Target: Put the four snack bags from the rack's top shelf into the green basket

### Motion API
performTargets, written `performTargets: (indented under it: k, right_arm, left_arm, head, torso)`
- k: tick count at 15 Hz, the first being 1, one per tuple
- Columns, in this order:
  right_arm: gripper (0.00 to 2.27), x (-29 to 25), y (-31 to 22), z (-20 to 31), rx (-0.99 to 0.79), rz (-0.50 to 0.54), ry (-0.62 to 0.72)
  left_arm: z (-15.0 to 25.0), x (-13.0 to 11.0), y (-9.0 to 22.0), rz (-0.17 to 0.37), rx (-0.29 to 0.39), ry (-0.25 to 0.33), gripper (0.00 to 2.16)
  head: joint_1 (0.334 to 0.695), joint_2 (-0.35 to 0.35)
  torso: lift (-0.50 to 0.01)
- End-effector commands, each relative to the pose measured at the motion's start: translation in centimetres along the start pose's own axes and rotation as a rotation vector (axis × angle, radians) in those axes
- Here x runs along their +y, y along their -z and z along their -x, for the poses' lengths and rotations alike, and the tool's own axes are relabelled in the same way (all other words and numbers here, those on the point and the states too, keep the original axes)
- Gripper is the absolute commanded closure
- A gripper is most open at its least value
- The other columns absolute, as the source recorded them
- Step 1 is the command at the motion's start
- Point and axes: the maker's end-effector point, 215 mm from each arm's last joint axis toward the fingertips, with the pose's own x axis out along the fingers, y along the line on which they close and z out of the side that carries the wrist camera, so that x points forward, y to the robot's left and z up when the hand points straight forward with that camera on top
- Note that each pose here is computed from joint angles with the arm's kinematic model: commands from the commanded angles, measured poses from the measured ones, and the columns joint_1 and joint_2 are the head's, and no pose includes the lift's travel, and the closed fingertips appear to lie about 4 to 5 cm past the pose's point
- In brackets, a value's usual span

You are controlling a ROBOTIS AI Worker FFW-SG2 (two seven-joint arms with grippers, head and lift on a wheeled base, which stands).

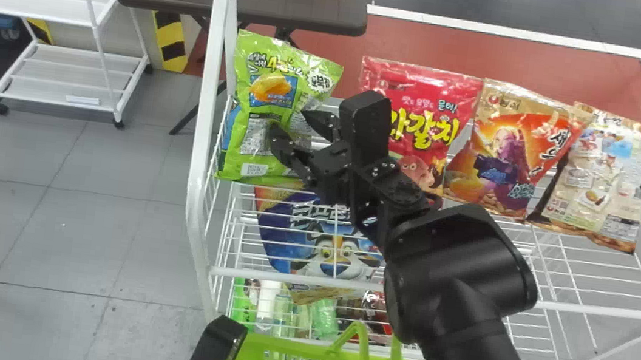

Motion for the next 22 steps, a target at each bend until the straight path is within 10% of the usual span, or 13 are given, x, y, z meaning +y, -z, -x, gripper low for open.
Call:
performTargets:
  k: [1, 10, 19, 22]
  right_arm:
    - [2.02, 1.8, -1.1, 0.5, -0.020, 0.022, -0.019]
    - [2.07, 3.1, -3.4, 9.0, 0.020, -0.100, 0.019]
    - [2.07, -4.5, 1.0, 26.8, 0.237, -0.263, 0.144]
    - [2.07, -5.0, 0.7, 32.1, 0.279, -0.292, 0.153]
  left_arm:
    - [0.0, 0.1, 0.0, 0.003, -0.001, 0.003, 1.67]
    - [0.9, 0.5, -0.7, 0.004, -0.028, 0.002, 1.67]
    - [1.5, 0.9, -1.2, 0.014, -0.037, -0.017, 1.67]
    - [1.3, 0.7, -1.1, 0.021, -0.042, -0.021, 1.67]
  head:
    - [0.695, -0.036]
    - [0.695, -0.013]
    - [0.695, -0.337]
    - [0.695, -0.350]
  torso:
    - [0.000]
    - [0.000]
    - [0.000]
    - [0.000]
